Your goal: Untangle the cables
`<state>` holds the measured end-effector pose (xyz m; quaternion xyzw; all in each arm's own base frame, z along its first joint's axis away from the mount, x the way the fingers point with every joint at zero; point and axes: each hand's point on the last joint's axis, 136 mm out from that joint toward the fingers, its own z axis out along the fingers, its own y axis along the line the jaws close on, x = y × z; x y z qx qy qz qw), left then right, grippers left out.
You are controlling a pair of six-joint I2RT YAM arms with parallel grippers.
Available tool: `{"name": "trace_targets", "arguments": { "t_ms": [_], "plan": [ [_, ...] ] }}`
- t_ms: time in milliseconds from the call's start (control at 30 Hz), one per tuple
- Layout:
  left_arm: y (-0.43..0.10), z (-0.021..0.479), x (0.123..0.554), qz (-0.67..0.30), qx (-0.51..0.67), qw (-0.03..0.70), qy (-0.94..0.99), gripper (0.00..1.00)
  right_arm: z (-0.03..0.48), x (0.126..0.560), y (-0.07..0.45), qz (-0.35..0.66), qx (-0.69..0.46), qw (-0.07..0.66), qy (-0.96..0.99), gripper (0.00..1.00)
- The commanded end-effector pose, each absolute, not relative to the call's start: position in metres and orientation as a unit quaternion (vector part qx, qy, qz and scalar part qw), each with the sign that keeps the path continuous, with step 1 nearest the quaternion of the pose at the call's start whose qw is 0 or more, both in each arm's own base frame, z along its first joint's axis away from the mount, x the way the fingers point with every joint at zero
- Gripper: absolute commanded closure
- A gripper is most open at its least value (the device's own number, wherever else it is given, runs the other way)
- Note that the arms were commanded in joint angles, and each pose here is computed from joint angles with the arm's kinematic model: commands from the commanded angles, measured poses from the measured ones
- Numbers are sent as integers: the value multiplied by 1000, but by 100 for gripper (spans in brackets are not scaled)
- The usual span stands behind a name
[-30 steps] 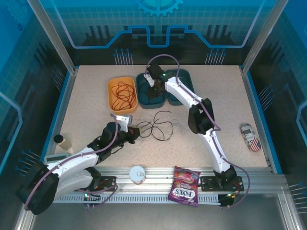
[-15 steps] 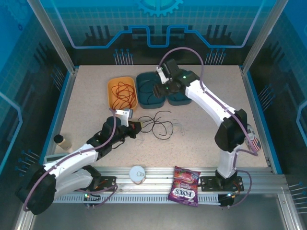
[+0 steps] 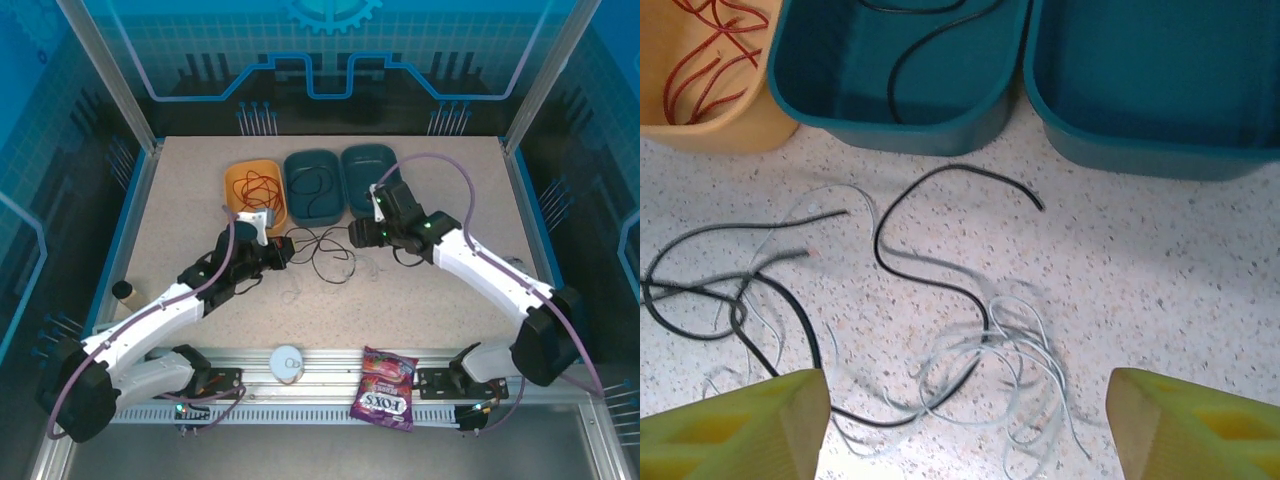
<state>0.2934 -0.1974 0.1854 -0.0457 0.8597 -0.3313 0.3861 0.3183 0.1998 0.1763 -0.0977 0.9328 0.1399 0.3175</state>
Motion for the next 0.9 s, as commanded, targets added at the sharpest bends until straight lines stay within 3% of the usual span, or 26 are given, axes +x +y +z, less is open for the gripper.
{"name": "trace_targets", "arguments": {
  "t_ms": [0, 333, 633, 867],
  "plan": [
    [-189, 191, 295, -322, -88, 367, 868, 100, 175, 317, 197, 164, -71, 342, 922, 23],
    [-208, 232, 286, -390, -47, 374, 840, 100, 108, 304, 185, 139, -25, 267, 953, 19],
    [-221, 286, 264, -440, 48, 415, 795, 100, 90, 319, 206, 151, -26, 230, 961, 16],
    [-225, 293, 260, -450, 73, 423, 783, 100, 72, 326, 234, 174, -46, 205, 962, 13]
  ]
}}
